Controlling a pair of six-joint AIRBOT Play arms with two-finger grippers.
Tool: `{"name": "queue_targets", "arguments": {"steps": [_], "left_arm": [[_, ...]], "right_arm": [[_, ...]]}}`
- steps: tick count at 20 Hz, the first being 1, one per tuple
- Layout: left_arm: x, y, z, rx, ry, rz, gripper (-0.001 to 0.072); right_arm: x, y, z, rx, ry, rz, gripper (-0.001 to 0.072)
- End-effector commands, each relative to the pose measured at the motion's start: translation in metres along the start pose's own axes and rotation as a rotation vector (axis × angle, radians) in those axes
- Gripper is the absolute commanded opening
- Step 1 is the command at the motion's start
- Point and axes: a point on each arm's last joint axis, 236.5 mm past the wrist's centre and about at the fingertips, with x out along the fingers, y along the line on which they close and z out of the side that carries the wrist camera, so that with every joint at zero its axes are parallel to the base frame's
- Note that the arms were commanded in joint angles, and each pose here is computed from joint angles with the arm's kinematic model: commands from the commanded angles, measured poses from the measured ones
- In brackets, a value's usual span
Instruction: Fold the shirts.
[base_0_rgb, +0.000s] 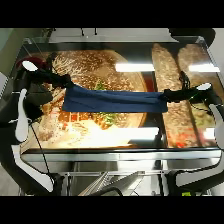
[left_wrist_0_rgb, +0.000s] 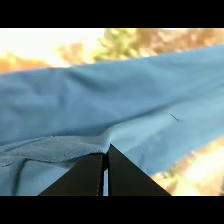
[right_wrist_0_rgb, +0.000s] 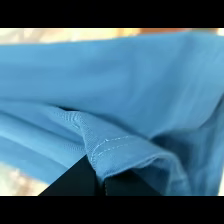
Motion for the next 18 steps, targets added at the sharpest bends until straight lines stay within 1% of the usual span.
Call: {"name": "queue_targets", "arguments": {"steps": [1,3,6,7,12,17,18], "left_arm": [[0.033,0.023,0.004,-0.017,0.044,-0.012,0.0009],[0.04,0.027,0.003,-0.023,0.065,-0.012,0.0009],[0.038,0.058,-0.009,-0.048,0.116,0.124,0.0009],[0.037,0.061,-0.01,-0.05,0.12,0.133,0.0009],[0.035,0.062,-0.005,-0.083,0.091,0.118,0.0009],[0.043,0.051,0.0,-0.057,0.076,0.114,0.0013],[0.044,0.049,0.0,-0.057,0.076,0.11,0.0014]], "right_arm": [[0.017,-0.024,0.002,-0.028,0.017,-0.042,0.0024],[0.016,-0.033,0.001,-0.058,0.027,-0.082,0.0024],[0.005,-0.044,0.009,-0.049,0.006,-0.101,0.0023],[0.002,-0.048,0.011,-0.044,-0.003,-0.105,0.0023],[-0.003,-0.055,0.016,-0.027,-0.027,-0.112,0.0024],[-0.003,-0.055,0.019,-0.026,-0.041,-0.114,0.0025],[-0.003,-0.054,0.019,-0.025,-0.041,-0.113,0.0034]]}}
